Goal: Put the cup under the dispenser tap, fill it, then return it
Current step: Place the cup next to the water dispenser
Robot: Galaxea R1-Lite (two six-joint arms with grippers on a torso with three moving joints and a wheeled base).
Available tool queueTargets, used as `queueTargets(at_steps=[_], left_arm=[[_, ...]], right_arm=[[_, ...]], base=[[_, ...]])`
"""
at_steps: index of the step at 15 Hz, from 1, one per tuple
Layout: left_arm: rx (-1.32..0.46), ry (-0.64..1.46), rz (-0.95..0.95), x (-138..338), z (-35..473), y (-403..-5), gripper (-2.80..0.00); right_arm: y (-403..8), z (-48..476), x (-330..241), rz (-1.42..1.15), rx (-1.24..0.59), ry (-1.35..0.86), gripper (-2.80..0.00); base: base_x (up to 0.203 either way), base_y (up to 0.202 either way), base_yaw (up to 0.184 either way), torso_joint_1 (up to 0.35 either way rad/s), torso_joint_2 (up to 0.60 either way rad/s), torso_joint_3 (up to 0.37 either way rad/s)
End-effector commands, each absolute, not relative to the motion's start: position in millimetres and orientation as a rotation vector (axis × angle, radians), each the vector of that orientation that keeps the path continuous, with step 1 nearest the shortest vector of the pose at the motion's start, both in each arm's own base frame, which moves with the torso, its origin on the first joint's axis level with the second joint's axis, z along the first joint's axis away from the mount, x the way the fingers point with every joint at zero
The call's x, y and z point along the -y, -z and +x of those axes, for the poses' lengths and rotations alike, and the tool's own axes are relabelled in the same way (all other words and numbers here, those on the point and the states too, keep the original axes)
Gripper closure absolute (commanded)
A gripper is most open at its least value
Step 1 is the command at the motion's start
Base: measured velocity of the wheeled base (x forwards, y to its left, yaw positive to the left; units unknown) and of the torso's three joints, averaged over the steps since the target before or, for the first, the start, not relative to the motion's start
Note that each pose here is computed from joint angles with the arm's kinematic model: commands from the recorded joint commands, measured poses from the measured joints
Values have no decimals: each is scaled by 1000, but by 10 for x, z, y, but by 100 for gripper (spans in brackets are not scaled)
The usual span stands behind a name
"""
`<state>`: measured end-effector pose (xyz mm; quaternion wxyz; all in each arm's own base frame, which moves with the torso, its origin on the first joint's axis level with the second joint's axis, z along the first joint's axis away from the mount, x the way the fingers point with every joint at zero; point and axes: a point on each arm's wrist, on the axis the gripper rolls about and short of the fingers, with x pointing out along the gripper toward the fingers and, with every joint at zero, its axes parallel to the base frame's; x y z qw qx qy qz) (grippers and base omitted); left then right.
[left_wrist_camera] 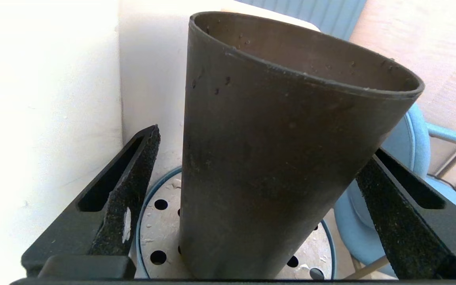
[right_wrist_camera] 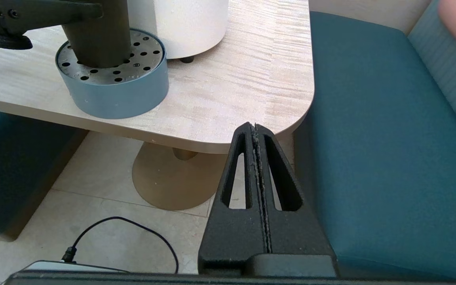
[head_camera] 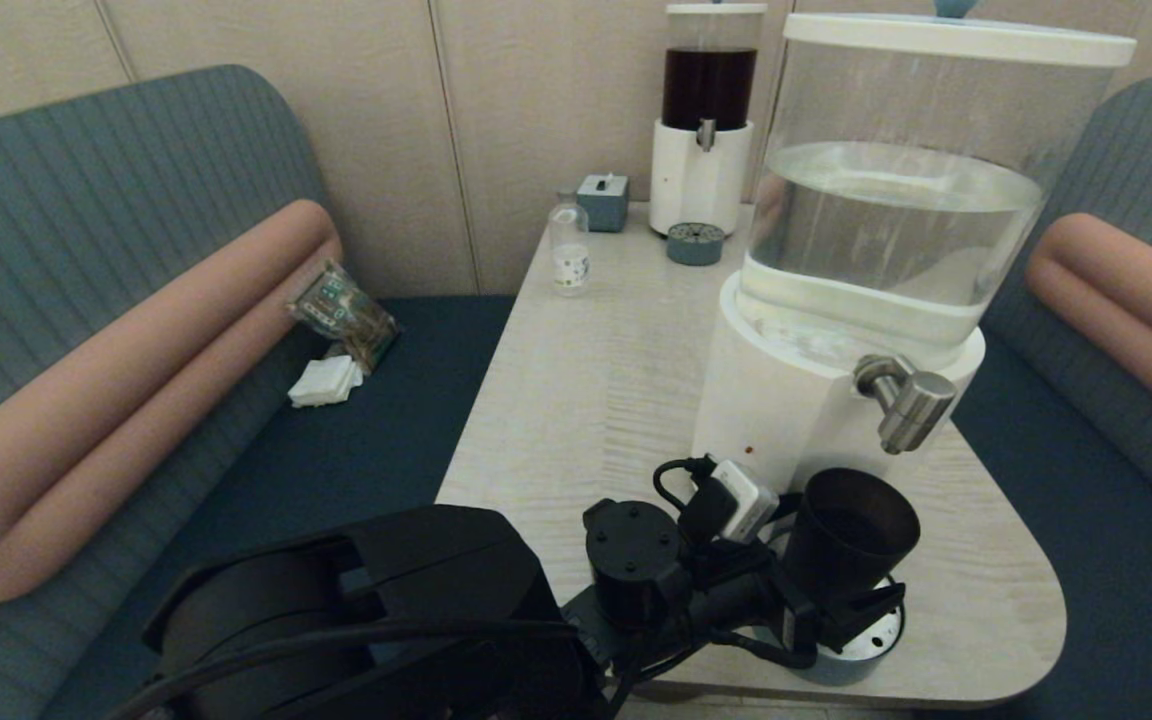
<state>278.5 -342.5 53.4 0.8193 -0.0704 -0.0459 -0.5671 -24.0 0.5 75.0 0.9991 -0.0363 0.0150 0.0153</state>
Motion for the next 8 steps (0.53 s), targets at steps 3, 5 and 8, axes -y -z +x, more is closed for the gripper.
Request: queueTargets(at_steps=[3, 5, 8], left_arm=[[98, 1206, -152, 3436, 2796, -500, 0], [108, 1207, -156, 3450, 2806, -515, 0], [110, 1206, -157, 3458, 2807, -517, 0]], right_arm=[[-749, -243, -5, -73, -26, -32, 0], [-749, -243, -5, -73, -26, -32, 0], [-749, -243, -5, -73, -26, -32, 0]], base=[[0, 0, 0, 0, 0, 0], [0, 0, 0, 0, 0, 0], [0, 0, 0, 0, 0, 0]])
